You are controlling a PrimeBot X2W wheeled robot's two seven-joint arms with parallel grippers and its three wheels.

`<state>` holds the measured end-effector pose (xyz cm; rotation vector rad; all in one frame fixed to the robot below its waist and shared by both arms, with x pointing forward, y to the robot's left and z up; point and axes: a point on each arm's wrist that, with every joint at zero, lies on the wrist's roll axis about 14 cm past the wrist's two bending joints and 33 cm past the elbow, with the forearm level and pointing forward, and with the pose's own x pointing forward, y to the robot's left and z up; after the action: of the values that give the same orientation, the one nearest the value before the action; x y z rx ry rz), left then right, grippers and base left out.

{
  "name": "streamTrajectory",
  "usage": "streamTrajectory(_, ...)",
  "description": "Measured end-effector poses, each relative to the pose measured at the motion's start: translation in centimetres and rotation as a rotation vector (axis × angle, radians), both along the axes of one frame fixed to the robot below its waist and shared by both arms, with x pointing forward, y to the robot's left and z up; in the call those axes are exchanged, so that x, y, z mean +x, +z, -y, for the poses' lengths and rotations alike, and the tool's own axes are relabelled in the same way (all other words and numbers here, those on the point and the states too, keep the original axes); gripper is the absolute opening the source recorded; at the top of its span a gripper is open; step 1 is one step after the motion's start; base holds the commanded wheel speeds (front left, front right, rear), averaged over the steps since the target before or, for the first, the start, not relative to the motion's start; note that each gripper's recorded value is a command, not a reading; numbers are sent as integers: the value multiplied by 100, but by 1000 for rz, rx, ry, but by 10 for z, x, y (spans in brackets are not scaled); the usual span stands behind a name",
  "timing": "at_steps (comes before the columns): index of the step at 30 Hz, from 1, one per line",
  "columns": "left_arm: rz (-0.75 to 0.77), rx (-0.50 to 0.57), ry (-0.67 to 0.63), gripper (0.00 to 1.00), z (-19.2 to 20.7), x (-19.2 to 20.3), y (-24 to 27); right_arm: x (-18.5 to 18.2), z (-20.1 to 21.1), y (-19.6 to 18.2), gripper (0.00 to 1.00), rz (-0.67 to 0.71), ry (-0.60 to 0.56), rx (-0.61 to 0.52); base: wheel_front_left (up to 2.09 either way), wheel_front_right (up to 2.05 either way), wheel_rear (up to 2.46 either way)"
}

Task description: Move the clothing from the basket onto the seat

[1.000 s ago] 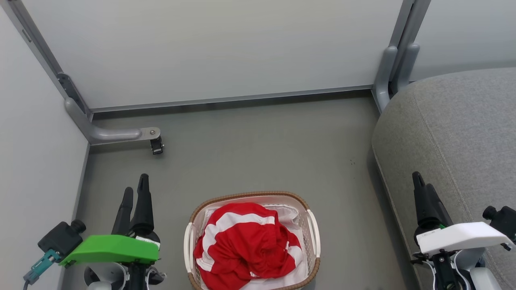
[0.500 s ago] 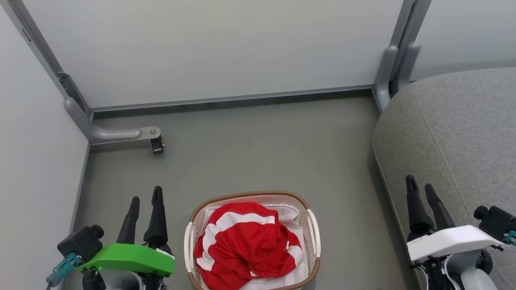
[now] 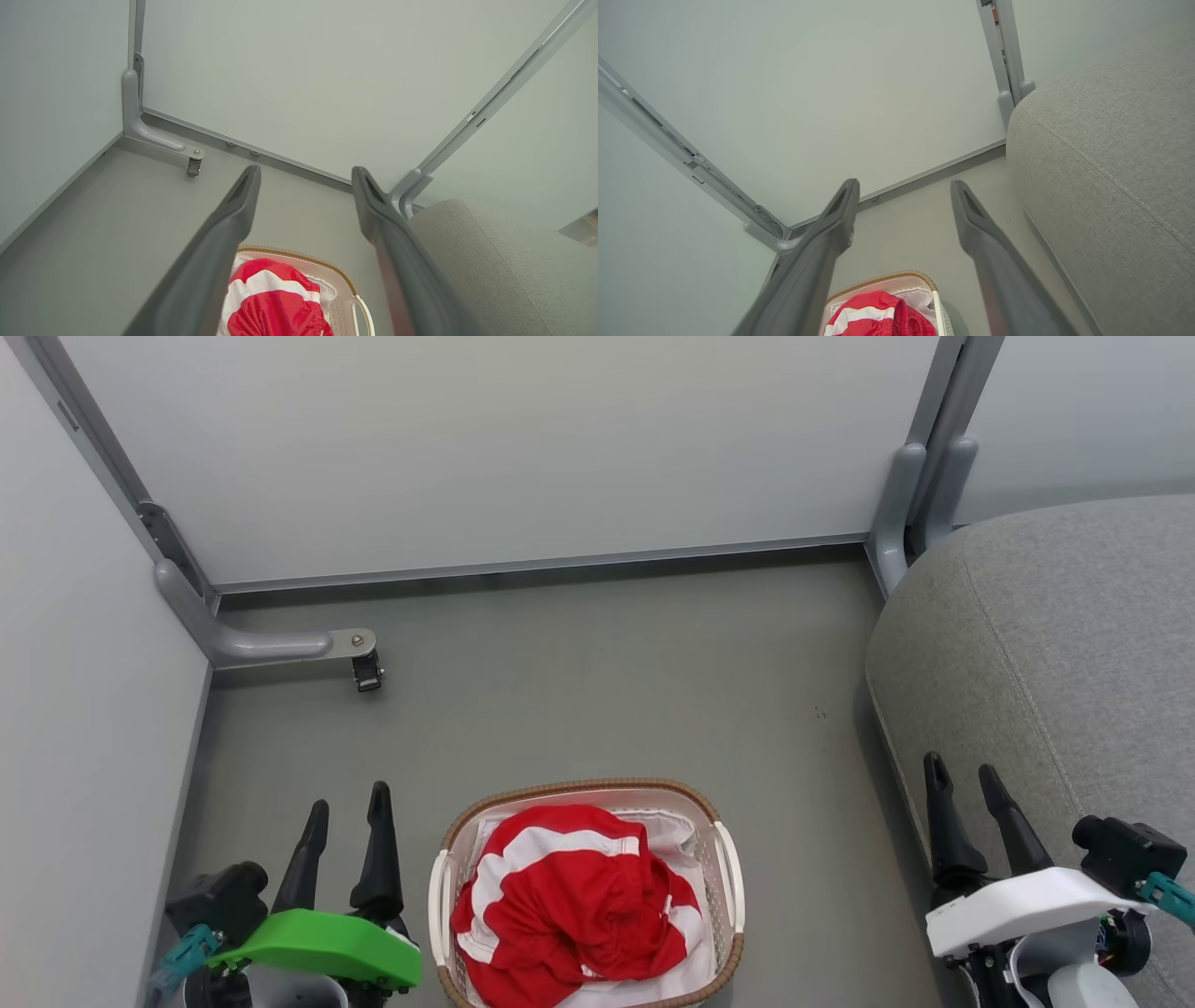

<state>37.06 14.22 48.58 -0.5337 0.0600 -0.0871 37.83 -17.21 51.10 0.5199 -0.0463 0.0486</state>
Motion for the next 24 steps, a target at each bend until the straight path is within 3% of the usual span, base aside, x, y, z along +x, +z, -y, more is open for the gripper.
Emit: streamTrajectory(24, 16, 178, -26, 100, 5, -6, -9, -1, -7, 1, 100, 38, 22, -230, 0, 0, 0)
